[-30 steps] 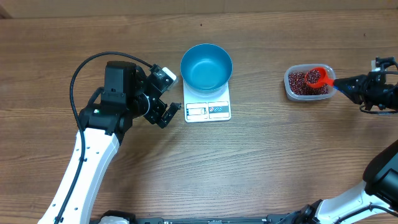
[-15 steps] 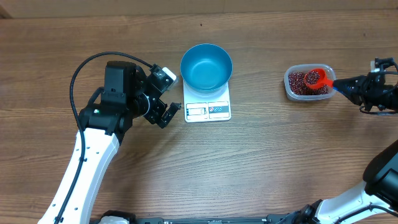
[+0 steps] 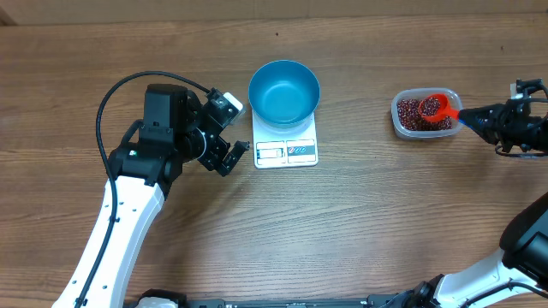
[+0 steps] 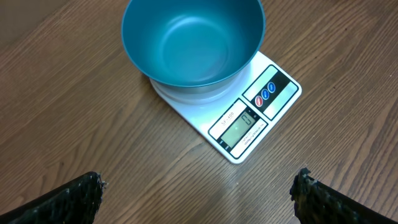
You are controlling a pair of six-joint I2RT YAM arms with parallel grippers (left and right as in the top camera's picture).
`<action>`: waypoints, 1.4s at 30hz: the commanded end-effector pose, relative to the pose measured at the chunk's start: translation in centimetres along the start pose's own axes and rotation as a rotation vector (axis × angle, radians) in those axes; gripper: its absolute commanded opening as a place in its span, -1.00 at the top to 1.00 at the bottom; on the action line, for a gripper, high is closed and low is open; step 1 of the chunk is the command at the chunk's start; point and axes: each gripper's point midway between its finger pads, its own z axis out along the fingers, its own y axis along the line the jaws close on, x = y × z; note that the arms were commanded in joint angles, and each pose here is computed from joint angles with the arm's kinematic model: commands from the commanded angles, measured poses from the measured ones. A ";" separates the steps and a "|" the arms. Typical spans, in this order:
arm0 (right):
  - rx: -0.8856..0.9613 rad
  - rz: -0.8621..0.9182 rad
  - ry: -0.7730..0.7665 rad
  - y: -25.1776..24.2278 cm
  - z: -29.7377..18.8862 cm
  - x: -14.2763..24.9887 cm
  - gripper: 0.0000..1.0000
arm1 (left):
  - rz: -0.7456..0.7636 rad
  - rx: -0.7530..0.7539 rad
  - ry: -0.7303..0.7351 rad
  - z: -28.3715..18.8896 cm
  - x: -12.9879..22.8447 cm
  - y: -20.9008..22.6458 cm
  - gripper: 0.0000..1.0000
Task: Scoop item into bowl and weigh 150g on scale
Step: 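Drag the red scoop through the beans to fill it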
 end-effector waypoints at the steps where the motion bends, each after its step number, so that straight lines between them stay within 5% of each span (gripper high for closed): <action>1: -0.028 -0.012 -0.012 0.3 -0.2 -0.1 0.93 | 0.015 0.005 -0.022 -0.3 -0.8 0.1 -0.99; 42: -0.038 -0.004 -0.005 0.5 -0.1 0.0 0.93 | 0.015 0.005 -0.022 -0.3 -0.8 0.1 -0.99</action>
